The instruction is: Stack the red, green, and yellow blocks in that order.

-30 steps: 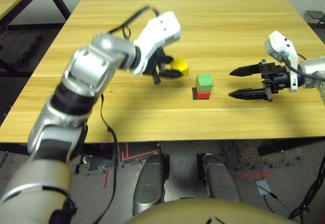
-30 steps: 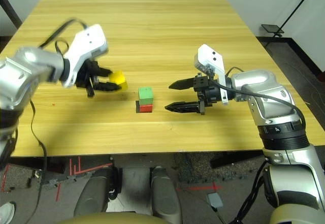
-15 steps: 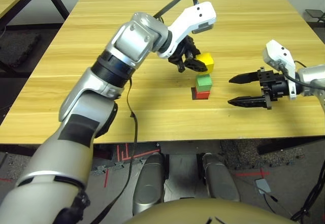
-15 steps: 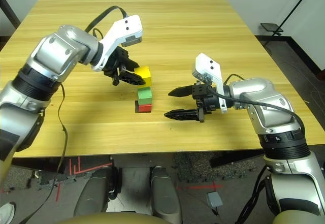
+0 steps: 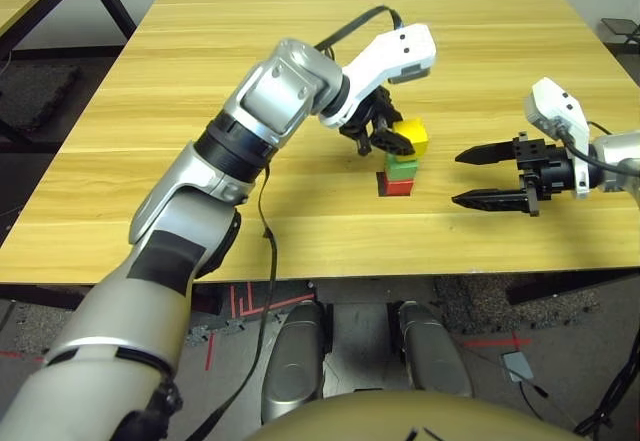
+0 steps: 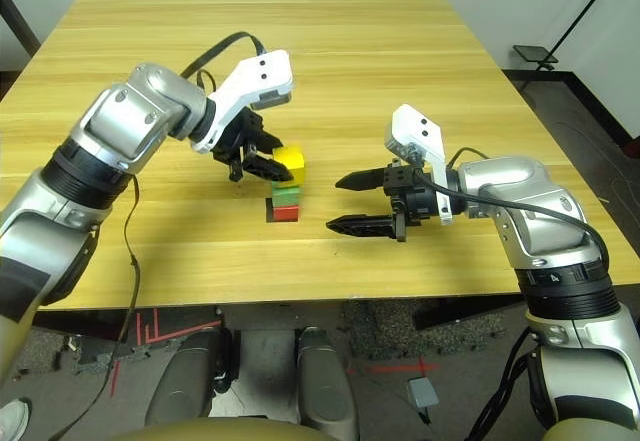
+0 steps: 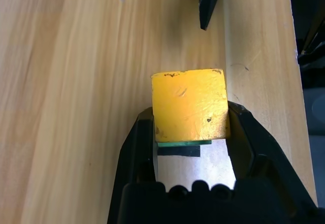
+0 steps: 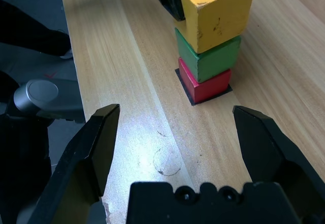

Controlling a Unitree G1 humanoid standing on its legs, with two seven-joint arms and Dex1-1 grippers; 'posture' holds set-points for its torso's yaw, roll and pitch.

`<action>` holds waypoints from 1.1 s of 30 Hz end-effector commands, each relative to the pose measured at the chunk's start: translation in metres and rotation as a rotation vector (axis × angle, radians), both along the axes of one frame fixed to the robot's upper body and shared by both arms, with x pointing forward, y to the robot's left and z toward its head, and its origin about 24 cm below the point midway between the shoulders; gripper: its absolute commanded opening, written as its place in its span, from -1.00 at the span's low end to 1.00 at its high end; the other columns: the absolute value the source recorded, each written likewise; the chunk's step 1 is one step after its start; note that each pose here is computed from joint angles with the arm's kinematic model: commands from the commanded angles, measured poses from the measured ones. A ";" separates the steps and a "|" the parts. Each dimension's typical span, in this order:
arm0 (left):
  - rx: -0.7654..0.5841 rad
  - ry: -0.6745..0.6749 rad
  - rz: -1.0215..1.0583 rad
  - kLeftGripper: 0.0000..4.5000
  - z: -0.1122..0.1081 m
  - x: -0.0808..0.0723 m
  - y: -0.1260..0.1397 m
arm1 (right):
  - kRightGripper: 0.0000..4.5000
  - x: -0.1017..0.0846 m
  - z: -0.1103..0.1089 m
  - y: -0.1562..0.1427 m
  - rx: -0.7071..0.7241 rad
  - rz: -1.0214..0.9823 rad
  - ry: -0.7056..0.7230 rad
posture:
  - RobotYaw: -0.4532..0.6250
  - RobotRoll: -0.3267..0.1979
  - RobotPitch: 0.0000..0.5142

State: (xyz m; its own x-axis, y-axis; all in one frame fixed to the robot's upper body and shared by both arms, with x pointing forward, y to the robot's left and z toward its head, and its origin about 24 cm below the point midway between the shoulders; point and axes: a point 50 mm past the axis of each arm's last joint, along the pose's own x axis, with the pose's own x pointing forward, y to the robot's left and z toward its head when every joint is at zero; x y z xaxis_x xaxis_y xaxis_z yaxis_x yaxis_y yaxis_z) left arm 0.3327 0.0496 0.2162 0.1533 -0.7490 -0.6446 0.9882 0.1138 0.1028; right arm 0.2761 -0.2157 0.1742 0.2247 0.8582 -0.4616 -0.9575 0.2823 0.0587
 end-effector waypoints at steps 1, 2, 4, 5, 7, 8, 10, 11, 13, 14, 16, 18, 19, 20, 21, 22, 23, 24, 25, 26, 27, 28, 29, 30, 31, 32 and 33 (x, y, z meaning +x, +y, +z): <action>0.016 0.000 -0.007 -0.11 -0.004 -0.002 0.000 | 1.00 0.000 0.002 0.001 0.003 0.004 -0.003 | 0.02 0.25 -0.57; 0.017 -0.001 -0.006 -0.11 -0.005 -0.001 0.001 | 1.00 0.000 0.002 0.001 0.003 0.004 -0.003 | 0.02 0.25 -0.57; 0.019 -0.007 -0.006 -0.11 -0.005 -0.001 0.001 | 1.00 0.000 0.002 0.001 0.003 0.004 -0.003 | 0.02 0.25 -0.57; 0.020 -0.008 -0.006 -0.11 -0.005 -0.001 0.001 | 1.00 0.000 0.002 0.001 0.003 0.003 -0.003 | 0.02 0.26 -0.57; 0.019 -0.009 -0.006 -0.11 -0.006 -0.001 0.001 | 1.00 0.000 0.002 0.001 0.004 0.002 -0.003 | 0.02 0.26 -0.57; 0.018 -0.009 -0.005 -0.11 -0.006 -0.001 0.001 | 1.00 0.000 0.002 0.001 0.004 0.002 -0.003 | 0.02 0.26 -0.57; 0.018 -0.010 -0.005 -0.11 -0.006 -0.001 0.001 | 1.00 0.000 0.002 0.001 0.004 0.001 -0.003 | 0.02 0.26 -0.56; 0.018 -0.010 -0.005 -0.11 -0.006 0.000 0.001 | 1.00 0.000 0.002 0.001 0.004 0.001 -0.003 | 0.02 0.26 -0.57; 0.017 -0.012 -0.005 -0.11 -0.007 0.000 0.001 | 1.00 0.000 0.003 0.001 0.004 0.001 -0.004 | 0.01 0.26 -0.56; 0.016 -0.012 -0.005 -0.11 -0.007 0.000 0.001 | 1.00 0.000 0.003 0.001 0.004 0.000 -0.003 | 0.01 0.26 -0.56; 0.012 -0.012 -0.007 -0.11 -0.007 0.000 0.000 | 1.00 -0.001 0.003 0.001 0.004 0.000 -0.003 | 0.01 0.25 -0.56; 0.009 -0.012 -0.009 -0.11 -0.007 0.000 -0.001 | 1.00 -0.001 0.003 0.001 0.004 0.000 -0.003 | 0.01 0.25 -0.55; 0.007 -0.011 -0.008 -0.11 -0.008 0.000 -0.002 | 1.00 -0.001 0.003 0.001 0.004 -0.001 -0.002 | 0.00 0.25 -0.55; 0.004 -0.010 -0.007 -0.11 -0.008 0.000 -0.002 | 1.00 -0.002 0.003 0.001 0.004 -0.001 -0.002 | 0.00 0.25 -0.54; 0.005 -0.009 -0.008 -0.11 -0.009 0.000 -0.002 | 1.00 -0.002 0.003 0.001 0.004 -0.001 -0.001 | 0.00 0.24 -0.54; 0.006 -0.009 -0.007 -0.11 -0.010 0.001 -0.002 | 1.00 -0.002 0.003 0.000 0.003 -0.002 -0.001 | 0.00 0.24 -0.54; 0.005 -0.009 -0.006 -0.11 -0.011 0.001 -0.002 | 1.00 -0.002 0.003 0.000 0.003 -0.002 0.000 | 0.00 0.24 -0.54; 0.006 -0.009 -0.005 -0.11 -0.011 0.002 -0.002 | 1.00 -0.002 0.003 0.000 0.003 -0.003 0.000 | -0.01 0.24 -0.54; 0.006 -0.009 -0.004 -0.11 -0.012 0.002 -0.002 | 1.00 -0.003 0.003 0.000 0.002 -0.003 0.000 | -0.01 0.24 -0.54; 0.006 -0.009 -0.002 -0.11 -0.012 0.003 -0.001 | 1.00 -0.003 0.003 0.000 0.002 -0.004 0.001 | -0.01 0.24 -0.53; 0.008 -0.008 -0.002 -0.11 -0.013 0.003 -0.001 | 1.00 -0.003 0.003 0.000 0.002 -0.004 0.002 | -0.01 0.24 -0.53; 0.010 -0.007 -0.001 -0.11 -0.013 0.003 0.000 | 1.00 -0.003 0.003 0.000 0.001 -0.004 0.004 | -0.01 0.24 -0.53; 0.011 -0.009 0.001 -0.11 -0.014 0.004 0.000 | 1.00 -0.003 0.003 -0.001 0.000 -0.005 0.005 | 0.00 0.23 -0.52; 0.011 -0.010 0.003 -0.11 -0.013 0.004 0.001 | 1.00 -0.003 0.003 -0.001 0.000 -0.005 0.005 | 0.00 0.23 -0.52; 0.011 -0.011 0.004 -0.11 -0.013 0.005 0.001 | 1.00 -0.003 0.003 -0.001 0.000 -0.005 0.005 | 0.00 0.23 -0.53; 0.010 -0.013 0.006 -0.11 -0.012 0.005 0.001 | 1.00 -0.003 0.003 -0.001 0.000 -0.005 0.005 | 0.00 0.23 -0.53; 0.009 -0.014 0.007 -0.11 -0.012 0.005 0.001 | 1.00 -0.003 0.003 -0.001 -0.001 -0.005 0.005 | 0.01 0.23 -0.53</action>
